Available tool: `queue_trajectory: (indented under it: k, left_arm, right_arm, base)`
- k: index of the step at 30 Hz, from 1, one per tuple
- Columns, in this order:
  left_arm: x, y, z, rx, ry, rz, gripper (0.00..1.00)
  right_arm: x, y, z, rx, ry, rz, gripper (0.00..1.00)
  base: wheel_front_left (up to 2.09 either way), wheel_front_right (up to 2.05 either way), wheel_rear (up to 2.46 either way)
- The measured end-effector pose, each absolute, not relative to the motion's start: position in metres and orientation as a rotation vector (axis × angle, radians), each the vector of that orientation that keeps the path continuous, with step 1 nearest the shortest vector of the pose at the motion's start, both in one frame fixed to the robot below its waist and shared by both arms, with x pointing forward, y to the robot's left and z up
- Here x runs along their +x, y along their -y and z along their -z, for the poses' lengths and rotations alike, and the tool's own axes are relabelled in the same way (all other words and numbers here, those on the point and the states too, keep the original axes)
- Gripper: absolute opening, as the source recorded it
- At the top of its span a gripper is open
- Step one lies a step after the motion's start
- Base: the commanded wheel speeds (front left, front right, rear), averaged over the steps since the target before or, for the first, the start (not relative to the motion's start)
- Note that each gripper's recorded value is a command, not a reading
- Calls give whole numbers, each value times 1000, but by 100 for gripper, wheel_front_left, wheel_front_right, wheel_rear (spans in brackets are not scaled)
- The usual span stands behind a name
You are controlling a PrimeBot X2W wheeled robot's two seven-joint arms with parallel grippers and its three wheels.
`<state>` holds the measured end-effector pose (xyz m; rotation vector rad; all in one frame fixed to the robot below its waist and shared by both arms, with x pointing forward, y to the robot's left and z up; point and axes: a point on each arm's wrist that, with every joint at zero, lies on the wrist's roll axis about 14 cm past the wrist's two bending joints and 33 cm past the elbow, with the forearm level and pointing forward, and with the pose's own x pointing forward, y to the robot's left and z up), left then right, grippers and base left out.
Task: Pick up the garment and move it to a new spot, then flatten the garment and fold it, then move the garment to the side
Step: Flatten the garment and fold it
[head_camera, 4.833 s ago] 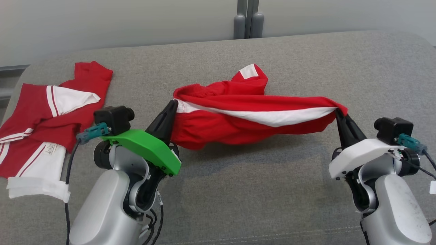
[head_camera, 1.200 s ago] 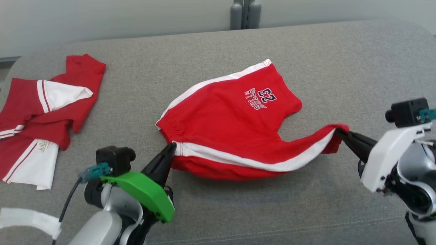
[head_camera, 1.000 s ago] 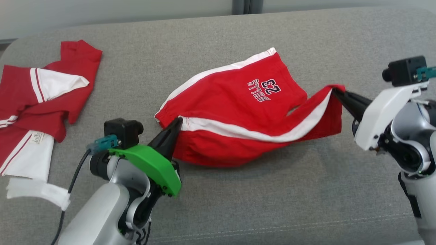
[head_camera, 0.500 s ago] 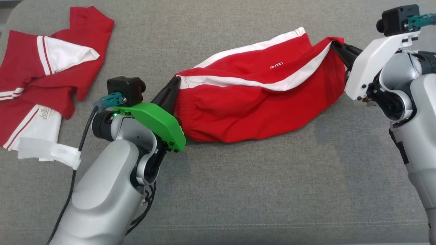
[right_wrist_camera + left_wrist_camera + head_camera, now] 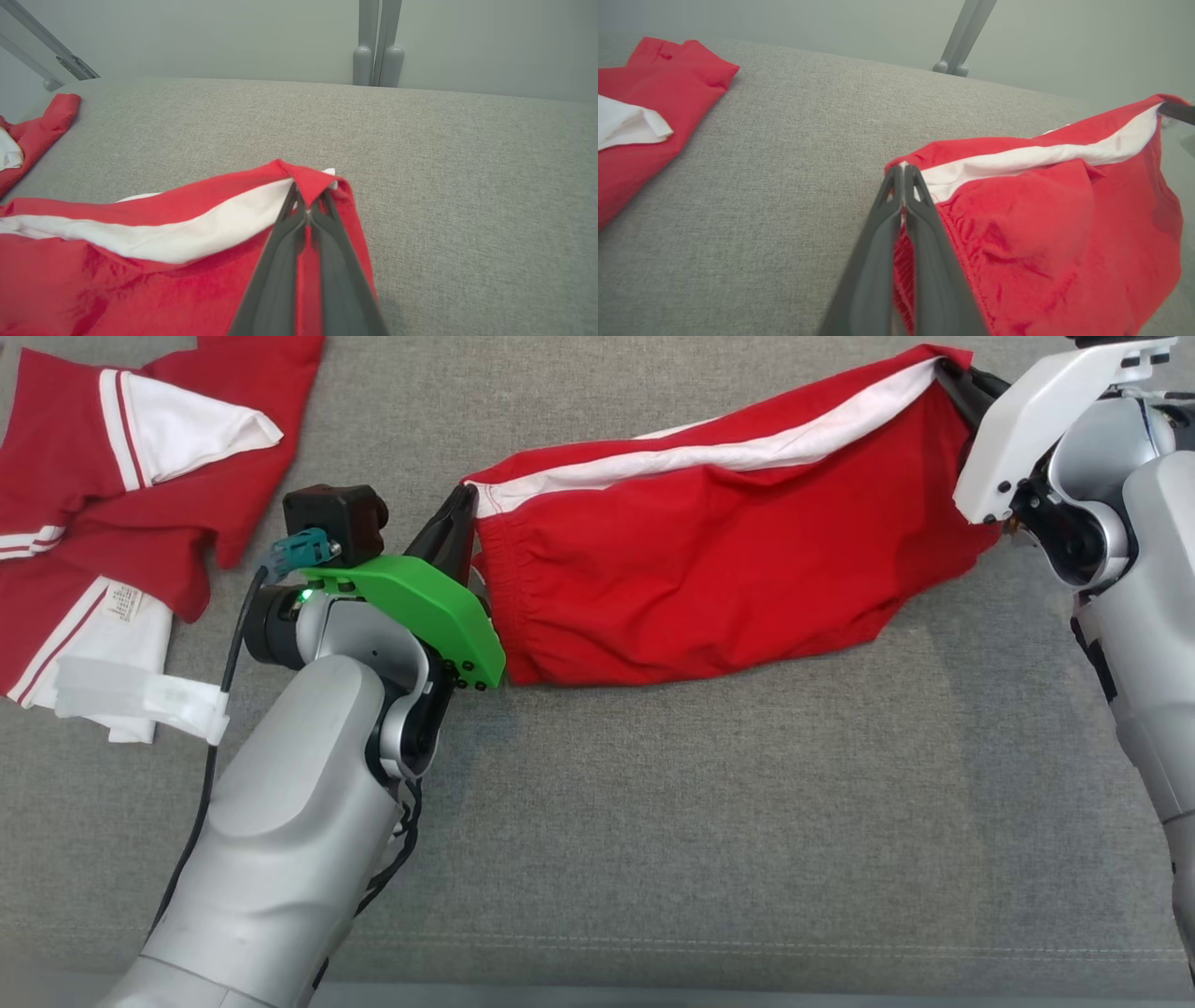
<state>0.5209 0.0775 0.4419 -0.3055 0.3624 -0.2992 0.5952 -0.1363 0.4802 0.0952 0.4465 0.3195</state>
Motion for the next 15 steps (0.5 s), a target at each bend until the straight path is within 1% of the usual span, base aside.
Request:
queue_trajectory:
  k: [6,7,8,15]
  left_arm:
    - [527,-83,-430,-304,-373,273,0]
    - [528,-84,-429,-305,-371,269,24]
    - [529,-85,-428,-303,-371,267,100]
    - [535,-91,-430,-294,-338,243,100]
  right_arm:
    - [609,128,-469,91,-454,-319,0]
    - [612,127,-467,92,-453,-318,32]
    - [614,126,-467,94,-450,-318,100]
    - [619,114,-470,95,-415,-337,100]
  base:
    - [0,0,0]
    - [0,0,0]
    - [0,0,0]
    - [0,0,0]
